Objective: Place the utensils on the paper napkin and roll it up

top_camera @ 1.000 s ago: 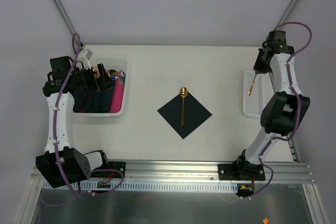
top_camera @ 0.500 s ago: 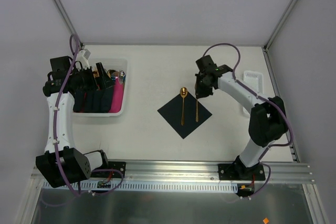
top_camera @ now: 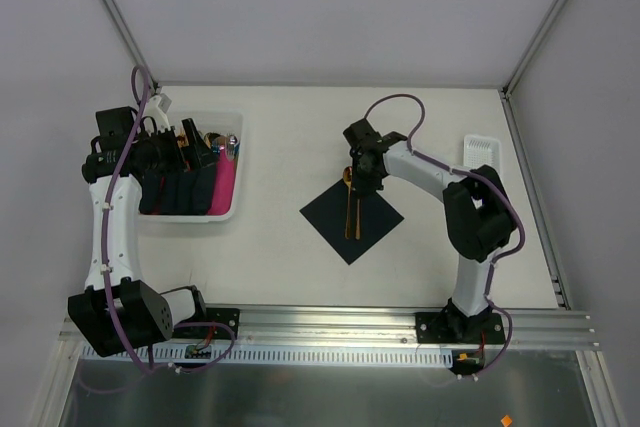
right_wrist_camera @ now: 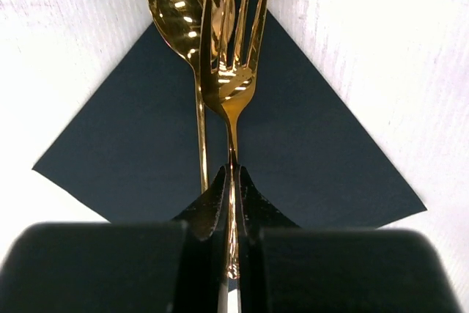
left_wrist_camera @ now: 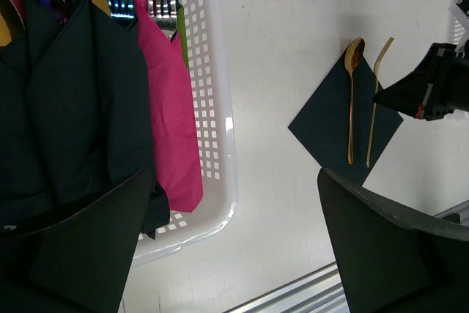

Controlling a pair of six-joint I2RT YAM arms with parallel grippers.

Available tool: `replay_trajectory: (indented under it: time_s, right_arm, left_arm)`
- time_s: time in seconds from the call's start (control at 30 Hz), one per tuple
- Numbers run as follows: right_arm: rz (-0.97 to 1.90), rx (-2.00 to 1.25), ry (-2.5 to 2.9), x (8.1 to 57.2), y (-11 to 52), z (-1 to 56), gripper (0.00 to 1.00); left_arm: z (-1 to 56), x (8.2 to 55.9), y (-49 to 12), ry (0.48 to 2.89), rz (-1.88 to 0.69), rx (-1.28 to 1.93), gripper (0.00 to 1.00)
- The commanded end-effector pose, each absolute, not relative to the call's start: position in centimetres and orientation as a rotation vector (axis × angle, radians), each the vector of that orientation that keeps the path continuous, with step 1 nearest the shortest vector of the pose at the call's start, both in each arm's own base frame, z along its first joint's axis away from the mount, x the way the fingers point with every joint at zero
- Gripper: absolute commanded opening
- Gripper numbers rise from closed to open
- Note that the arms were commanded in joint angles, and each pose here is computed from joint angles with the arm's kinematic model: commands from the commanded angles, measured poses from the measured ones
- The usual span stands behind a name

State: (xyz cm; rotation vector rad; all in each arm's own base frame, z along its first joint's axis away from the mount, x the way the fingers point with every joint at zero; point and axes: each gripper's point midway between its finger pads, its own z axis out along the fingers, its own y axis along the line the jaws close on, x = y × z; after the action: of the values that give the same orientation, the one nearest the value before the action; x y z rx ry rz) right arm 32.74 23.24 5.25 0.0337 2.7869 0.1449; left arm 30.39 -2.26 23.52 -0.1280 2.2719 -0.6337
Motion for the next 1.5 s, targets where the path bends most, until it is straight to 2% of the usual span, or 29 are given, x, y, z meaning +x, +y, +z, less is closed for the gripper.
replay_trajectory:
  time_s: [0.0, 1.0, 1.23, 1.33, 1.47]
  right_arm:
    - [0.157, 0.070, 2.729, 34.3, 24.4, 6.2, 0.00]
    - [0.163, 0.043, 2.785, 34.6, 25.8, 3.8, 0.01]
    - [0.172, 0.054, 2.781, 34.7, 25.9, 4.1, 0.19]
    - [0.199, 0.056, 2.772, 34.7, 26.2, 4.8, 0.23]
    - [0.260, 0.069, 2.736, 34.9, 26.7, 7.0, 0.23]
  left_arm:
    - [24.8, 31.1, -1.6, 2.235, -0.603, -0.131, 0.99]
    - [24.3, 31.4, -1.4, 2.250, -0.594, -0.129, 0.99]
    - [24.3, 31.3, -1.3, 2.247, -0.586, -0.121, 0.99]
    - [24.6, 31.2, -1.3, 2.238, -0.580, -0.103, 0.99]
    - [25.4, 30.9, -1.8, 2.209, -0.589, -0.036, 0.99]
